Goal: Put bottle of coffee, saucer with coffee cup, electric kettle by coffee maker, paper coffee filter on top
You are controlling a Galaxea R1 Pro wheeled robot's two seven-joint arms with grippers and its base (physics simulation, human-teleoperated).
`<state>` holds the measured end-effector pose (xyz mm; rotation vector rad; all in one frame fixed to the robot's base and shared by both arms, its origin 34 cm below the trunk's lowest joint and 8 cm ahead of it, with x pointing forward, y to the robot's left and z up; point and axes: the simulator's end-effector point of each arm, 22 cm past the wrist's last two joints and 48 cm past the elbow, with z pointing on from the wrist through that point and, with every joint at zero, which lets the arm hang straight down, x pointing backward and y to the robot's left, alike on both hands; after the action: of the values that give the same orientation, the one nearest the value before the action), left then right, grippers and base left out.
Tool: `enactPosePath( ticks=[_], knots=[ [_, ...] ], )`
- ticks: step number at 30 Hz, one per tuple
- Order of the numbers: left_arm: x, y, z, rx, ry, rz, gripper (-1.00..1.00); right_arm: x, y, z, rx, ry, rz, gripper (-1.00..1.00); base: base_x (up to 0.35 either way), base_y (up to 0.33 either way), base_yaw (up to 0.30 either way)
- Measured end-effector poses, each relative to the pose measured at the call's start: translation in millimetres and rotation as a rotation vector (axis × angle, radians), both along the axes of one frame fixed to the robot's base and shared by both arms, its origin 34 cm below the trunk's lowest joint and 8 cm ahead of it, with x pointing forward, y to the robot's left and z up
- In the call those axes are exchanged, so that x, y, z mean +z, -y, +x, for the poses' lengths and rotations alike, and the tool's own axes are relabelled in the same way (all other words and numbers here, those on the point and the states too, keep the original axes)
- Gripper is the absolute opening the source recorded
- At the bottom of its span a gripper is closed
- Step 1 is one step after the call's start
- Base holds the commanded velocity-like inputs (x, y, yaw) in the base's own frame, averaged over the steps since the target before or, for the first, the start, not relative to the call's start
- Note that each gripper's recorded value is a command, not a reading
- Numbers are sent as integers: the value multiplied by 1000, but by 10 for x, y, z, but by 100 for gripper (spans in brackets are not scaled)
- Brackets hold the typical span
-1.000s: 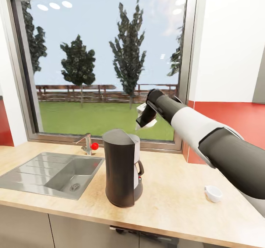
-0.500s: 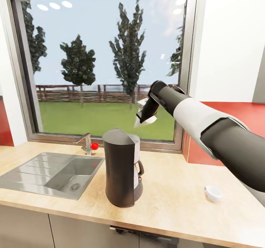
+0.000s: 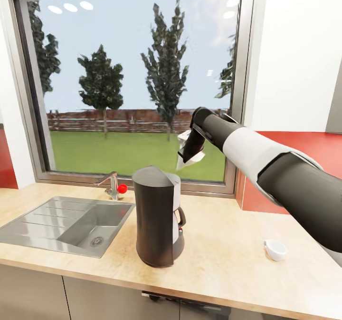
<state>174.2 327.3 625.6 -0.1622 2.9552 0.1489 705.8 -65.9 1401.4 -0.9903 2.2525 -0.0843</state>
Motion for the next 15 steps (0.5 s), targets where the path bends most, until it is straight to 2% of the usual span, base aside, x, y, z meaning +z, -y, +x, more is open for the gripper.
enactPosePath(
  ticks=[3,9,13,15],
  knots=[
    [1,-4,0,0,1,2,100,-1,-3,-6,1,-2,0,-100,31,29,0],
    [1,-6,-2,0,0,3,100,-12,25,-1,-4,0,-13,-100,158,158,0],
    [1,-8,0,1,0,4,100,-60,158,38,-24,13,-91,-100,39,39,0],
    [1,-7,0,0,0,3,100,-71,192,46,-29,16,-109,-100,10,10,0]
  ],
)
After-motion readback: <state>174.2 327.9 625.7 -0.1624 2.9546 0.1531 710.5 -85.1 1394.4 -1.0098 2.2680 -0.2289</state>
